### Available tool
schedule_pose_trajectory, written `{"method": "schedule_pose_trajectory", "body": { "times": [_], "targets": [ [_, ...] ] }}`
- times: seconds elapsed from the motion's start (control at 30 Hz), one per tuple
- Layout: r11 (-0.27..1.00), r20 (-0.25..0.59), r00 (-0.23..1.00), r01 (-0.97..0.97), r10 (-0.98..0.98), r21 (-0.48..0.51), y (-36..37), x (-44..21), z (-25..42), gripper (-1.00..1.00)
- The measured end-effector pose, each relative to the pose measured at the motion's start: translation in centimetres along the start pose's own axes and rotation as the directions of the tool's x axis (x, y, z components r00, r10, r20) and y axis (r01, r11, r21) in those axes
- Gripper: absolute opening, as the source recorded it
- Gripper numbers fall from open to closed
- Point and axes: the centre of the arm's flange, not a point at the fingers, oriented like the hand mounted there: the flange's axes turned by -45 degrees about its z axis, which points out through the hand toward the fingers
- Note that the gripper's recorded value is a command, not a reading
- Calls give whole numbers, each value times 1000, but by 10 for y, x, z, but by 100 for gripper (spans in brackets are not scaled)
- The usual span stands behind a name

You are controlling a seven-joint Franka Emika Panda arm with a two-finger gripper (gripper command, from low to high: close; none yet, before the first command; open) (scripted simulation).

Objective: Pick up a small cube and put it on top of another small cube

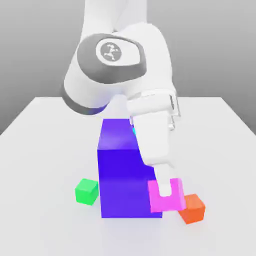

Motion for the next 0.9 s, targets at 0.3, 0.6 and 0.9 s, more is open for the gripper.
{"method": "schedule_pose_trajectory", "body": {
  "times": [0.3,0.6,0.9],
  "targets": [
    [957,46,973,215,-228,195,-37,-97,-44,-100],
    [838,63,978,139,-201,528,-140,-149,-55,-100],
    [791,92,983,72,-161,608,-208,-164,-10,100]
  ]
}}
